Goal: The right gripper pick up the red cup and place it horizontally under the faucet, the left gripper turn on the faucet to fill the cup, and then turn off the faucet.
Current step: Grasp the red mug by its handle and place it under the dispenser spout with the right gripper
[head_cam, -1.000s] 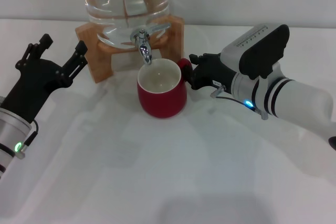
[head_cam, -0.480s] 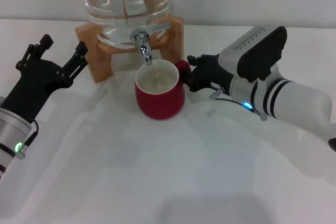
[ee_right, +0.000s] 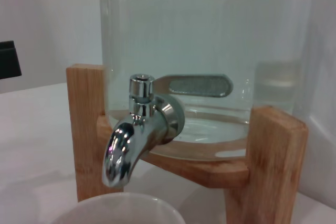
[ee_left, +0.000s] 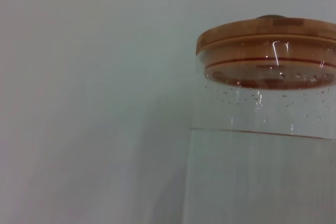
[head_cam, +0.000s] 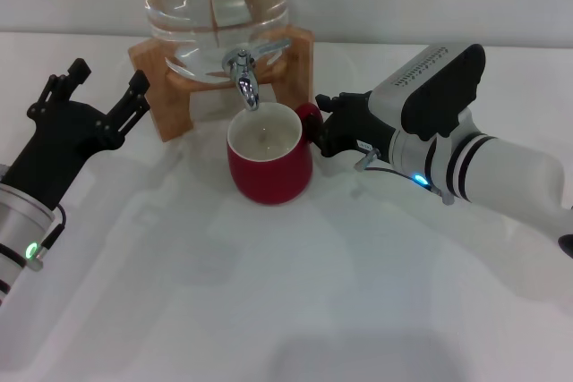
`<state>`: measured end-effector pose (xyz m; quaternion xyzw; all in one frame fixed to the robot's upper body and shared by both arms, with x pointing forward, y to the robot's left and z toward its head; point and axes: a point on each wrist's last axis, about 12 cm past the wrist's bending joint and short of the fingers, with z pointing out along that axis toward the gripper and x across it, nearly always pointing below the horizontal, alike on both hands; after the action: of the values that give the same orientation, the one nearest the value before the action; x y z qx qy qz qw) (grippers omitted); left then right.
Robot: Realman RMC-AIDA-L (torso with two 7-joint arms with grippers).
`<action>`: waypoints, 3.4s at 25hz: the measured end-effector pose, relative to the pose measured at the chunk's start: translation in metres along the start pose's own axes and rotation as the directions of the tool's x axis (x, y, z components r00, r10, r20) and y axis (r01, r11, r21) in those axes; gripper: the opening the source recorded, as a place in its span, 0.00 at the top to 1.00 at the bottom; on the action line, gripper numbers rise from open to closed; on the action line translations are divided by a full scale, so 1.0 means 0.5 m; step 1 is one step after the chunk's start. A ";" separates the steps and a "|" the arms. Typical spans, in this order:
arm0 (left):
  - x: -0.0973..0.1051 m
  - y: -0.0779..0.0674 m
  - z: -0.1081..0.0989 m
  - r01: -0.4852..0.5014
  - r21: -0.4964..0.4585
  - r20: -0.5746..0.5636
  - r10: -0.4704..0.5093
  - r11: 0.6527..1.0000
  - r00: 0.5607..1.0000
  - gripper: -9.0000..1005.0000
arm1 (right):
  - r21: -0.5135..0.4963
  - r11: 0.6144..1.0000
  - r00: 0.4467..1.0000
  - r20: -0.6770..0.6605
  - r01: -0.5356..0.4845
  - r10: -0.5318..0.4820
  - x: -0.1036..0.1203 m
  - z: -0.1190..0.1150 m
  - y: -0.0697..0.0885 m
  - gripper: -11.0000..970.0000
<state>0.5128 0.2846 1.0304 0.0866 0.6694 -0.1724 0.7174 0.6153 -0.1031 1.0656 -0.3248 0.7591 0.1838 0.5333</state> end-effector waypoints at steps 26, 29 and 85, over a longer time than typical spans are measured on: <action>-0.001 0.000 0.000 0.000 0.000 0.003 0.000 1.000 1.000 0.12 | 0.013 1.000 1.000 -0.015 -0.011 0.011 0.013 -0.006 -0.006 0.61; -0.001 0.000 0.000 0.000 0.001 0.003 0.000 1.000 1.000 0.12 | 0.009 1.000 1.000 -0.012 -0.011 0.011 0.012 -0.006 -0.003 0.61; 0.001 0.003 -0.006 0.000 -0.006 -0.002 0.000 1.000 1.000 0.12 | -0.017 1.000 1.000 0.010 -0.019 0.020 0.040 -0.027 0.010 0.59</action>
<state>0.5104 0.2868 1.0294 0.0845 0.6705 -0.1705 0.7170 0.5980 -0.1139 1.0515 -0.3209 0.7579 0.1971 0.5327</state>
